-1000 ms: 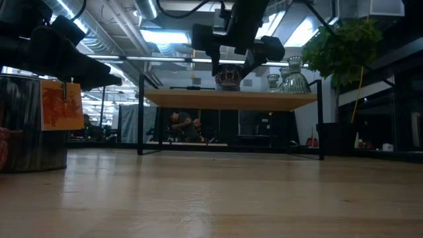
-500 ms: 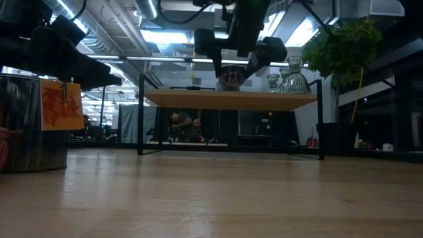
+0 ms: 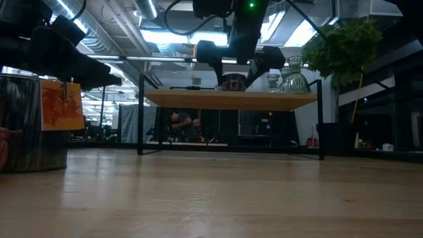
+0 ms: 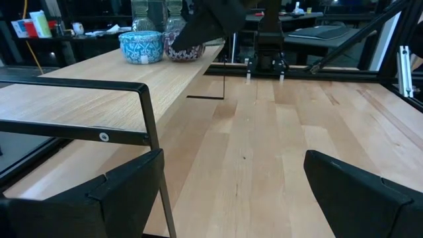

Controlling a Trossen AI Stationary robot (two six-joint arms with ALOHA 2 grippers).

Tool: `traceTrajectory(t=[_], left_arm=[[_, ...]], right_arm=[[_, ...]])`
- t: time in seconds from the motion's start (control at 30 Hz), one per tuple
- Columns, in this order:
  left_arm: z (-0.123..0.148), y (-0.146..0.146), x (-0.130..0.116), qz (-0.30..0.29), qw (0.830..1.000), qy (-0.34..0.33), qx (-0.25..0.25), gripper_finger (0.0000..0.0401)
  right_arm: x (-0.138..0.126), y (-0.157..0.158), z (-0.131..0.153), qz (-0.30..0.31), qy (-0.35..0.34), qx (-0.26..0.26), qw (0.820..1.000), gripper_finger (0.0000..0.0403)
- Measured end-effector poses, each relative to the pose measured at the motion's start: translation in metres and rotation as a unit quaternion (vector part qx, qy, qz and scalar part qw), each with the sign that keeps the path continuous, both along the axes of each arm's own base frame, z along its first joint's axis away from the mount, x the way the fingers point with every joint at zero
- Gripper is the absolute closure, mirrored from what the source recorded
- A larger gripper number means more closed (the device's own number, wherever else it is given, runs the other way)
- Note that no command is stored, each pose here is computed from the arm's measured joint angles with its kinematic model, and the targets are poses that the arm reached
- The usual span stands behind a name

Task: Pick & Place candle stick holders
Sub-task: Put the patterned red scented candle on the shelf aligned with the patterned blue scented candle, then move the top silver scented candle to the center of the table

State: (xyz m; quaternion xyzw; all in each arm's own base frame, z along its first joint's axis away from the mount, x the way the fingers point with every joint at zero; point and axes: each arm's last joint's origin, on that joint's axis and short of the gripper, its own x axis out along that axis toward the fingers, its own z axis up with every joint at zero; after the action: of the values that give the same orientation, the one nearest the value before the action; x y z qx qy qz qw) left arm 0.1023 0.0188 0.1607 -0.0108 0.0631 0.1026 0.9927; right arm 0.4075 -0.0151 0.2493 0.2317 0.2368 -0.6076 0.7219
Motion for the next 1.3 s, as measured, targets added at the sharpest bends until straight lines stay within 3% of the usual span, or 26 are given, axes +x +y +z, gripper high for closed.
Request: traceTrajectory(t=[0.43, 0.77, 1.0, 1.3], left_arm=[[0.000, 0.000, 0.000, 0.000, 1.000, 0.000, 0.000, 0.0038], [0.000, 0.000, 0.000, 0.000, 1.000, 0.000, 0.000, 0.0038], [0.000, 0.000, 0.000, 0.000, 1.000, 0.000, 0.000, 0.0038], [0.000, 0.000, 0.000, 0.000, 1.000, 0.000, 0.000, 0.0038]], right_arm=[[0.000, 0.001, 0.000, 0.006, 0.001, 0.016, 1.000, 0.0088], [0.000, -0.001, 0.000, 0.004, 0.001, 0.015, 1.000, 0.0009], [-0.004, 0.000, 0.009, 0.015, 0.008, 0.004, 1.000, 0.0005], [-0.008, 0.035, 0.019, 0.073, 0.009, 0.008, 0.997, 0.0005]])
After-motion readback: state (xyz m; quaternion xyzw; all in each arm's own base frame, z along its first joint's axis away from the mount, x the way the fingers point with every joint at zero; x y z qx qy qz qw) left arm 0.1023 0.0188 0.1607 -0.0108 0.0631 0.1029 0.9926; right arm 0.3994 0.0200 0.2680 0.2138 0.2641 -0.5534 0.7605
